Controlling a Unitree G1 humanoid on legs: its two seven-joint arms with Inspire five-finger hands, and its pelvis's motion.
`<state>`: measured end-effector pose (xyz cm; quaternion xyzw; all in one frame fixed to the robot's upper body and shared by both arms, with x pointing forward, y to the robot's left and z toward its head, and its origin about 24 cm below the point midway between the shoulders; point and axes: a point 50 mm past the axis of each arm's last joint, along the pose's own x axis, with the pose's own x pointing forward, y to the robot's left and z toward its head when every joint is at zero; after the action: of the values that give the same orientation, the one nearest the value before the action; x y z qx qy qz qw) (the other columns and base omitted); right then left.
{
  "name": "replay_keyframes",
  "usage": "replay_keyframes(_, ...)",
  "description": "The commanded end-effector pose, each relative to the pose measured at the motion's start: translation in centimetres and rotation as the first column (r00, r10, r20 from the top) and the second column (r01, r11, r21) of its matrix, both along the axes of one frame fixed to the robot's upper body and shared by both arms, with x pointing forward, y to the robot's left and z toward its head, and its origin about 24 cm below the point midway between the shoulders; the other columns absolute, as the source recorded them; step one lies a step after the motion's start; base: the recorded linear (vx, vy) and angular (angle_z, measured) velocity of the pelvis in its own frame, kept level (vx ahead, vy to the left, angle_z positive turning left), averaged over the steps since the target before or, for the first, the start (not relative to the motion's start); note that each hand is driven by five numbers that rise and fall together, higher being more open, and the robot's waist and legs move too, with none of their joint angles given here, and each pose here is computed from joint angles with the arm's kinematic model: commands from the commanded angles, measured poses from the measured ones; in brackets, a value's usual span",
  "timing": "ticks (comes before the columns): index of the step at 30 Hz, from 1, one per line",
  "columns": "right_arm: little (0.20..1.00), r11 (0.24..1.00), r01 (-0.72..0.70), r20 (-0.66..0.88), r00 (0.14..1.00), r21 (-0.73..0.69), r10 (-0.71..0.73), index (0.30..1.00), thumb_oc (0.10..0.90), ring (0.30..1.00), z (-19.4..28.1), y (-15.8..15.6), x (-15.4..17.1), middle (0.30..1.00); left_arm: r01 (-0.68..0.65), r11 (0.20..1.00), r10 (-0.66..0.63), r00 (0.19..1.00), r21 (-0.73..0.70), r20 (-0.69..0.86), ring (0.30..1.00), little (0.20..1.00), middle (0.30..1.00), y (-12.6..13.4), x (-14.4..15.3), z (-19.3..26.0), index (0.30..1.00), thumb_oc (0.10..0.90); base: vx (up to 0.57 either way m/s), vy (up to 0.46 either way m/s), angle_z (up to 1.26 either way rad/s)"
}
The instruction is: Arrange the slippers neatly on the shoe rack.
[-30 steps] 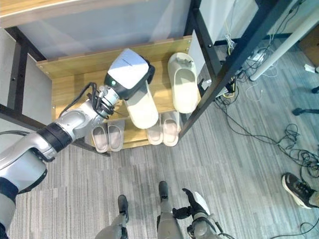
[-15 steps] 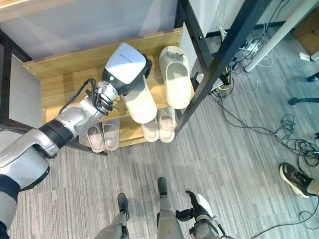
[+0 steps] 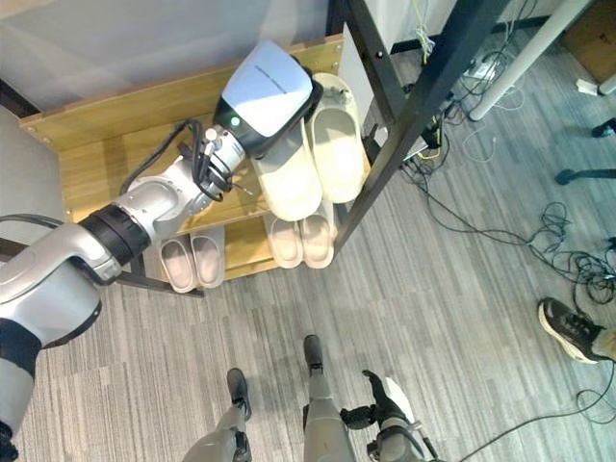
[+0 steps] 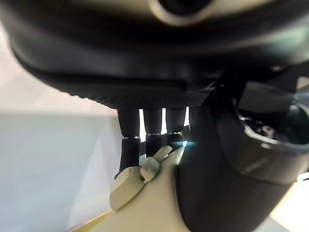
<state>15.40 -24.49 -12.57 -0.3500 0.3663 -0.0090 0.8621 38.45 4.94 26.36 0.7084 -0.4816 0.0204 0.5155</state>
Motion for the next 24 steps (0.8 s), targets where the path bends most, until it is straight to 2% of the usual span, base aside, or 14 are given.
replay_keyframes(1, 0.9, 0.996, 0.066, 0.053, 0.997, -0.051, -0.063, 0.9, 0.8, 0.9, 1.0, -2.6, 0.0, 0.9, -0.008, 0.994, 0.044, 0.939, -0.106, 0.34, 0.3, 0.3, 0.3, 0.0, -1.4, 11.2, 0.3, 0.4, 0.0, 0.0, 0.0)
replay_keyframes(8, 0.9, 0.996, 0.071, 0.074, 0.995, -0.058, -0.067, 0.9, 0.8, 0.9, 1.3, -2.8, 0.4, 0.9, -0.051, 0.995, 0.077, 0.941, -0.087, 0.33, 0.3, 0.3, 0.3, 0.6, -0.9, 10.9, 0.3, 0.4, 0.0, 0.0, 0.0)
replay_keyframes(24, 0.9, 0.994, 0.1, 0.075, 0.993, -0.049, -0.096, 0.9, 0.8, 0.9, 1.3, -3.0, 0.6, 0.9, -0.052, 0.996, 0.072, 0.936, -0.067, 0.346, 0.3, 0.3, 0.3, -0.3, -1.2, 12.0, 0.3, 0.4, 0.02, 0.011, 0.0)
